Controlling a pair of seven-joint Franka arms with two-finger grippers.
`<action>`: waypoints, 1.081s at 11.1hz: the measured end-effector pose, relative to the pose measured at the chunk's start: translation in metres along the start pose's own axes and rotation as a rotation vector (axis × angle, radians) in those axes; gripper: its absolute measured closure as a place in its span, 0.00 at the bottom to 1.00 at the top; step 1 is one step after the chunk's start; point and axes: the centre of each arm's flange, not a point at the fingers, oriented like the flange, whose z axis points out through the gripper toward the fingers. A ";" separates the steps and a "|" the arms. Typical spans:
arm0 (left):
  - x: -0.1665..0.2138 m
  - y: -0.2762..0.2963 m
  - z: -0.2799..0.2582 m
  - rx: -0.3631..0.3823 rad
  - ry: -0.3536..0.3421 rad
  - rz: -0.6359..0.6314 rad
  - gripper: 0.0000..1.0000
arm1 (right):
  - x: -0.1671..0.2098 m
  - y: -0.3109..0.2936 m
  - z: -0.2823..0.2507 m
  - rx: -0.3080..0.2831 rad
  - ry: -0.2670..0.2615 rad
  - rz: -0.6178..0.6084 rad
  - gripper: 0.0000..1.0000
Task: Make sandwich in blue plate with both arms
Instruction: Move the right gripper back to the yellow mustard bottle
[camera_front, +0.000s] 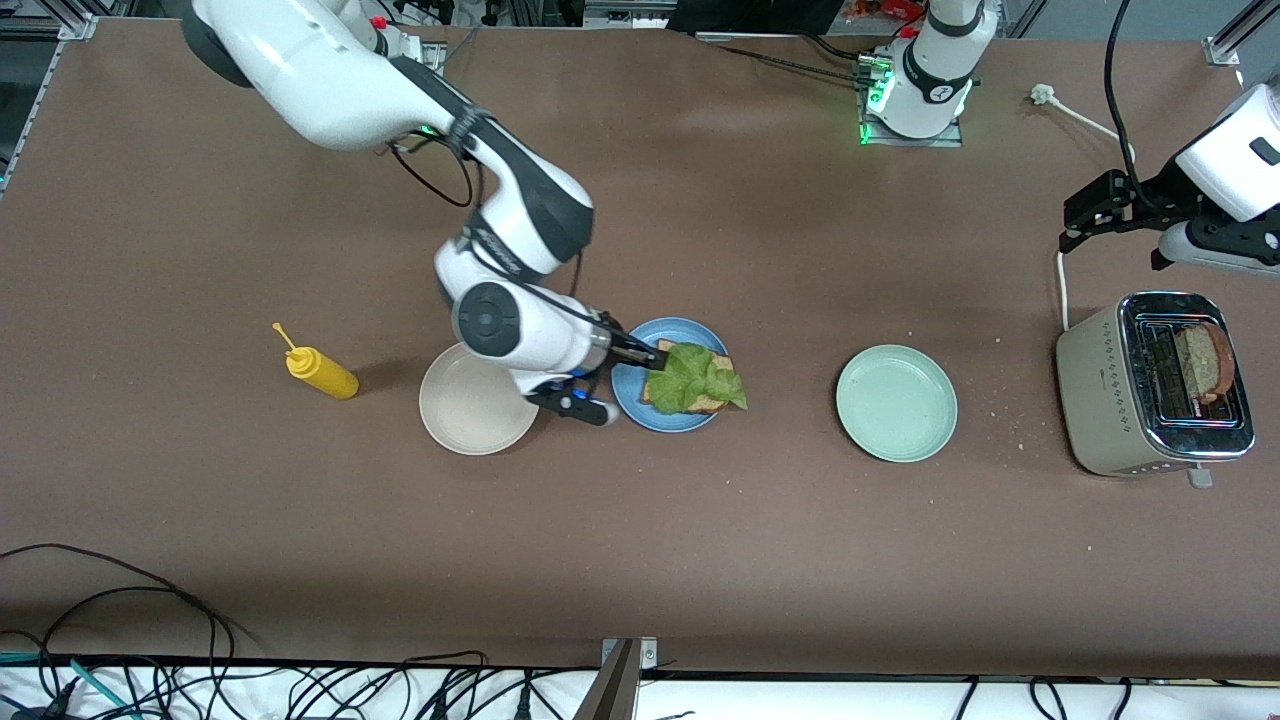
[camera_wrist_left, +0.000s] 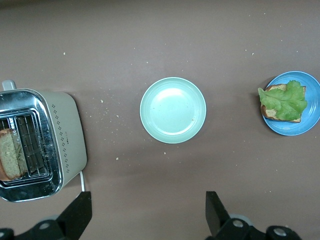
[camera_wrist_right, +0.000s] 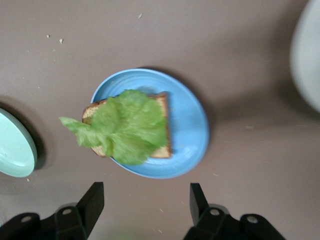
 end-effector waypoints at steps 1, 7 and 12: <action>0.000 -0.001 0.000 0.000 0.000 -0.001 0.00 | 0.001 0.015 -0.037 -0.043 -0.011 -0.024 0.21; 0.000 -0.003 0.000 -0.002 0.000 -0.005 0.00 | 0.064 0.183 -0.200 -0.155 -0.071 -0.395 0.15; 0.000 -0.004 0.000 -0.002 -0.001 -0.007 0.00 | 0.113 0.333 -0.275 0.041 -0.072 -0.762 0.15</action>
